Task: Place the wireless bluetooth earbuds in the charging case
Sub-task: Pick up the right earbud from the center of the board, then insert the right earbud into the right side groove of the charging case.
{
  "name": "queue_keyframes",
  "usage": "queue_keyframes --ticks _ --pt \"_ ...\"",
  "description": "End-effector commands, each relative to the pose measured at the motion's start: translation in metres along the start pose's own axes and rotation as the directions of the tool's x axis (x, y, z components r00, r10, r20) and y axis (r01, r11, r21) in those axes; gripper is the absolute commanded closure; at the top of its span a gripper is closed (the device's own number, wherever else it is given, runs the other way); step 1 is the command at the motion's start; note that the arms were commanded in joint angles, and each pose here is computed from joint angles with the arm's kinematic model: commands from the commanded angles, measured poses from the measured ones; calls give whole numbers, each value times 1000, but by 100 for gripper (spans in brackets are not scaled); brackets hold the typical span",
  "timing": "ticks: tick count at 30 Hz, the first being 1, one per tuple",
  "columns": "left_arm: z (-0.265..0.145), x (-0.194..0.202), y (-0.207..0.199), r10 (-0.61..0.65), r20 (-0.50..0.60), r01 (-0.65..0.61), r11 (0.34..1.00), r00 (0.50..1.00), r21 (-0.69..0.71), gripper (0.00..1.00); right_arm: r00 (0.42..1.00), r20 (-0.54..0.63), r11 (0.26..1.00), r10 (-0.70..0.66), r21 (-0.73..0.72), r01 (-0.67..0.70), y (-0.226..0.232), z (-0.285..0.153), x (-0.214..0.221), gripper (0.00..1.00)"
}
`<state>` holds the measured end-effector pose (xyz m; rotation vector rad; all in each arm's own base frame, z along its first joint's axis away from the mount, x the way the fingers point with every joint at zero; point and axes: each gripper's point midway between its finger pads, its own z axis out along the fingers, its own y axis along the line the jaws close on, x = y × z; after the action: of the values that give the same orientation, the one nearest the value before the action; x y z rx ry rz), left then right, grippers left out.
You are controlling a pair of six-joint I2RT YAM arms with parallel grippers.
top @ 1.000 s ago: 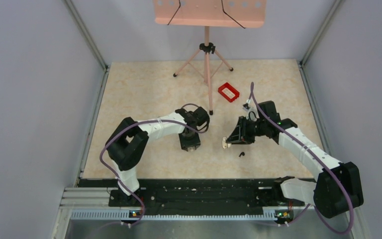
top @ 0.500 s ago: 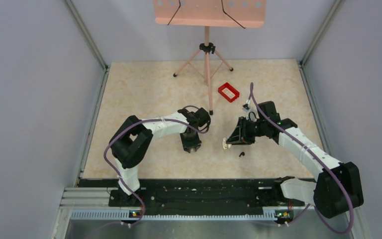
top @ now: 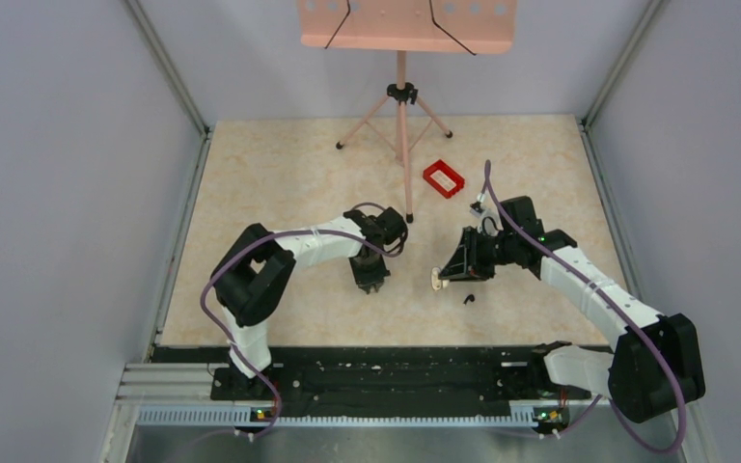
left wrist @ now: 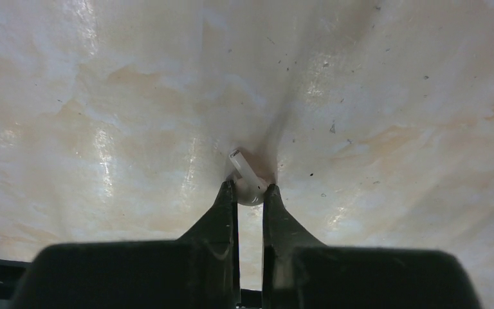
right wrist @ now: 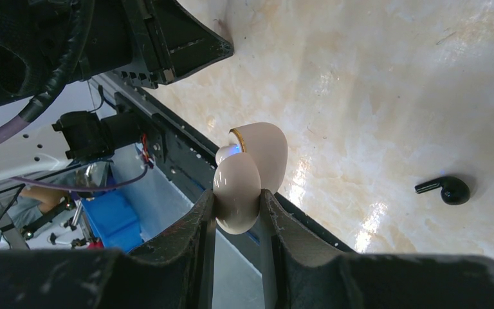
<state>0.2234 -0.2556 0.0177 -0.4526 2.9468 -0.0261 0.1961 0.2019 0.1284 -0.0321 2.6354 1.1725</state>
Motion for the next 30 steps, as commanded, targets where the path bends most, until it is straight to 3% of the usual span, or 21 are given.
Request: queue_keyframes --ticks 1,5,11,14,20,24,30 --pt "-15 -13 -6 21 58 -24 998 998 52 100 999 13 998 -46 -35 47 12 -4 -4 100" --pt "-36 -12 -10 128 71 -136 982 989 129 100 998 23 998 -54 -40 54 15 -5 -7 100" --pt "-100 0 -30 313 60 -310 861 948 403 100 996 75 996 -58 -61 63 16 -1 -15 100" --pt "-125 3 -38 308 -18 -253 811 951 527 100 995 90 995 -46 -82 53 17 2 -17 100" --pt "-157 6 -50 269 -236 -25 706 934 707 100 991 124 994 -56 -82 66 10 14 -28 100" --pt "-171 7 -57 287 -351 85 654 891 751 100 981 168 994 -99 -36 106 1 24 -40 100" --pt "-191 6 -63 337 -420 153 598 843 787 100 967 209 989 -148 0 151 -2 45 -49 100"
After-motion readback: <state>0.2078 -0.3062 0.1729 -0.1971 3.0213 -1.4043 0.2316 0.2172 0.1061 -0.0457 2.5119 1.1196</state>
